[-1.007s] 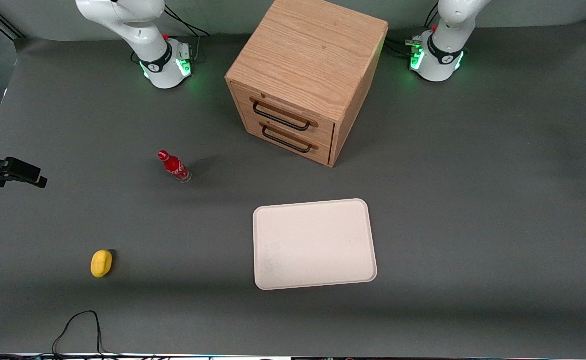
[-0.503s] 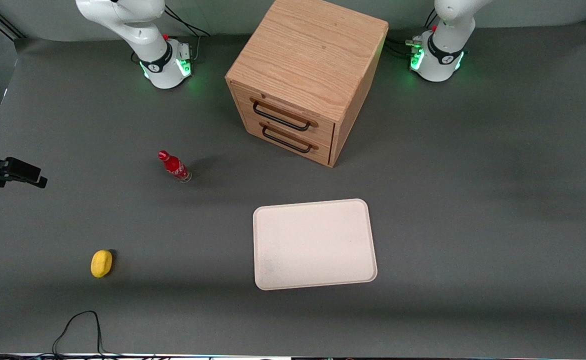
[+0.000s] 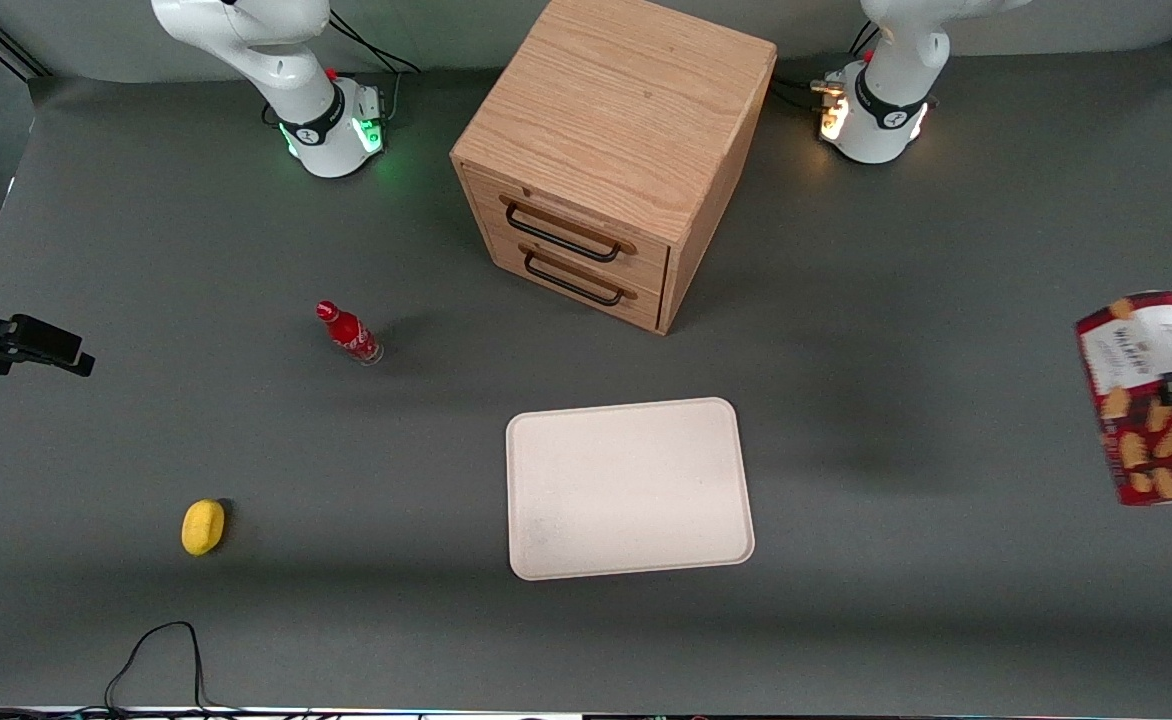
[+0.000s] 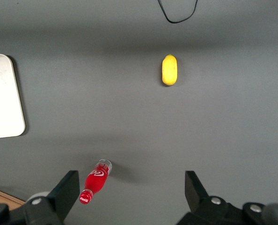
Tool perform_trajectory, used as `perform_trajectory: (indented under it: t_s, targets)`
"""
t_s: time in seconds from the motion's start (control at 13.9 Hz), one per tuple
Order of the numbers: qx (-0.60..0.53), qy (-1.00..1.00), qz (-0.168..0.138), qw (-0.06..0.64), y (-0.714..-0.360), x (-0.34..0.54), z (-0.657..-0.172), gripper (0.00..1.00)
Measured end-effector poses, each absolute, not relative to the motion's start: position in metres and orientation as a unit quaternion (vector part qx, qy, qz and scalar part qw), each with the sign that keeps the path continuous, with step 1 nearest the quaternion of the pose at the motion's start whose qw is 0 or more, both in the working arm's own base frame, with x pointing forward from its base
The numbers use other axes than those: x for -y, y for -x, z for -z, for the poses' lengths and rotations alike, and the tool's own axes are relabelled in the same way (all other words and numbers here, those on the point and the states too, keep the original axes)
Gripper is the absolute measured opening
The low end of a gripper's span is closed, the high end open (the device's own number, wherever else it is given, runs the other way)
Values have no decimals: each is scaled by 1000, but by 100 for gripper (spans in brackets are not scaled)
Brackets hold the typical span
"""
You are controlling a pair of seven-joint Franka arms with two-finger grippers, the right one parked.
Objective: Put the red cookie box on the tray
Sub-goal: 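Carry the held box toward the white tray with the left gripper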
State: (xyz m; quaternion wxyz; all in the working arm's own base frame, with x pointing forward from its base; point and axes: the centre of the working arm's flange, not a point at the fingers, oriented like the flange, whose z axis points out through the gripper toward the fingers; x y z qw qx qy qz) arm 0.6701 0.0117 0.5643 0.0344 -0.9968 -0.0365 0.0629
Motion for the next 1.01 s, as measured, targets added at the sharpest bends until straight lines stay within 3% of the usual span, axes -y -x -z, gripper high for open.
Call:
perform_trajectory:
  t_s: [0.36,0.58,1.01]
  targets:
    - [39,996,-70,48,-661,146,-542,3]
    - [32,996,-74,35,-649,198,-539,3]
    - [38,998,-51,14,-612,307,-547,3]
